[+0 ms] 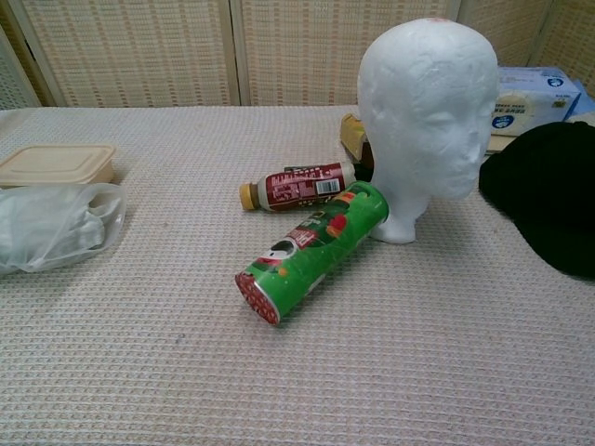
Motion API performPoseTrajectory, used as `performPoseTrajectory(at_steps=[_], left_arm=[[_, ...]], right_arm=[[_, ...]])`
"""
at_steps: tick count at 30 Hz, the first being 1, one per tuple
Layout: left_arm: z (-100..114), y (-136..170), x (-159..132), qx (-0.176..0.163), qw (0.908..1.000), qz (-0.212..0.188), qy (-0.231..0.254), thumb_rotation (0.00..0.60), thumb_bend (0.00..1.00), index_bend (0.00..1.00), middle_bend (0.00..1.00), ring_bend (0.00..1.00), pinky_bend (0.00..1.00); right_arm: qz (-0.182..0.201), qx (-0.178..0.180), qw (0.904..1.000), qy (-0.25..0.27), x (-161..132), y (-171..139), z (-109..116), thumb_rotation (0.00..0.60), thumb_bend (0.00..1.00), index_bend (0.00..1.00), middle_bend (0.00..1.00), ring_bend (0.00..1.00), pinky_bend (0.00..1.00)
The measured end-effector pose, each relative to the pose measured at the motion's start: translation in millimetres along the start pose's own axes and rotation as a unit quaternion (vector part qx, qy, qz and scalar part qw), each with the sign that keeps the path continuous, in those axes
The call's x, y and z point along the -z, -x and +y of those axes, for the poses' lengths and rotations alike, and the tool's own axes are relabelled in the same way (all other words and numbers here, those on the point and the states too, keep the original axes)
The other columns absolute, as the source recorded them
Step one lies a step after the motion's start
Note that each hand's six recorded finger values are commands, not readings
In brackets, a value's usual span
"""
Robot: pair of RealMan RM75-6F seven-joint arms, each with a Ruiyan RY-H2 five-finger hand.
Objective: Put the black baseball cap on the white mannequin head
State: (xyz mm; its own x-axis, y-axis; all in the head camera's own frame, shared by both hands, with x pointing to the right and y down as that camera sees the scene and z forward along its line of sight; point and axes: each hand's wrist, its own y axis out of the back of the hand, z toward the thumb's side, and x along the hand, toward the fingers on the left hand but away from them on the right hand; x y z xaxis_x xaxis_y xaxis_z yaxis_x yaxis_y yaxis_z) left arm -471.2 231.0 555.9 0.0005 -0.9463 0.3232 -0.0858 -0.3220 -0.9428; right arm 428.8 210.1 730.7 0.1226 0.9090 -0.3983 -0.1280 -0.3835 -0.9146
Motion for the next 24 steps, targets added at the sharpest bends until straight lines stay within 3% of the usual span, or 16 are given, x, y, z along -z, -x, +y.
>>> performPoseTrajectory(at_steps=[10, 24], left_arm=[[2, 0, 0, -0.007, 1.0, 0.0, 0.0, 0.6, 0.15, 0.17, 0.07, 0.0, 0.1], [5, 0, 1, -0.019, 0.9998, 0.003, -0.001, 0.6, 0.15, 0.17, 0.07, 0.0, 0.1]], right_arm=[[-0.015, 0.035, 0.9989, 0.028, 3, 9, 14, 0.6, 0.26, 0.46, 1.0, 1.0, 1.0], [-0.041, 0.091, 0.992, 0.077, 10, 31, 39, 0.6, 0.27, 0.54, 1.0, 1.0, 1.0]])
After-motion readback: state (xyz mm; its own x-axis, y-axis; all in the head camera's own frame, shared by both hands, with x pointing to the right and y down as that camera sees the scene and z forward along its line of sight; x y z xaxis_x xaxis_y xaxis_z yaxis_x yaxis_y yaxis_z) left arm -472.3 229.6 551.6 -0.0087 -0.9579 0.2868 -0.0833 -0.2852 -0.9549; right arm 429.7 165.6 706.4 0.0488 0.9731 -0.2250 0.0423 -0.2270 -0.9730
